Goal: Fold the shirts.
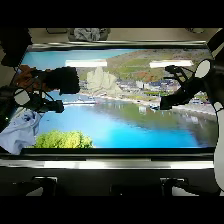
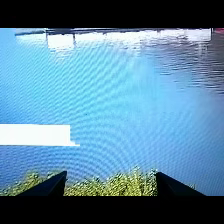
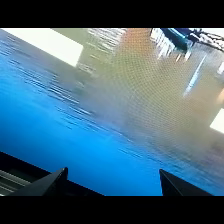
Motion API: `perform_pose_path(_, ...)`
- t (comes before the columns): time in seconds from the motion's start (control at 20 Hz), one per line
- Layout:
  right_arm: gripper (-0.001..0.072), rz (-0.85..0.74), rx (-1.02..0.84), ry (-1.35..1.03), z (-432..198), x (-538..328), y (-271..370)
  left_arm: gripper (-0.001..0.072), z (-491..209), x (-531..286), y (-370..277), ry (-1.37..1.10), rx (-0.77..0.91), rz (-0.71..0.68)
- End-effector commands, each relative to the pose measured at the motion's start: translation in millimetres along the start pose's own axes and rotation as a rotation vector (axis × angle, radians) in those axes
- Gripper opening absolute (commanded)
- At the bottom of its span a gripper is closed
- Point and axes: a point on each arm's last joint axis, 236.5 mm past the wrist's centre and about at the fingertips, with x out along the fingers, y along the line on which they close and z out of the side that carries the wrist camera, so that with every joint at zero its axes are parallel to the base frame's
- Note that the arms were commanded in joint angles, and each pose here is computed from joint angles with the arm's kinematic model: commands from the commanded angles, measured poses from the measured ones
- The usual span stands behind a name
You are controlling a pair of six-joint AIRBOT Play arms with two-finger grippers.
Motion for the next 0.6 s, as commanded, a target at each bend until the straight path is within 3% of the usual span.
perform_pose_path(0.0,0.067,0.001,-0.001,0.001,0.0,0.2,0.4,0.0656,-0.1,0.4,0.0,0.001,0.0,0.0)
perform_pose_path(0.55,0.067,-0.005,0.0,-0.013,3.2,0.2,-1.0,0.0656,-0.1,0.4,0.0,0.001,0.0,0.0)
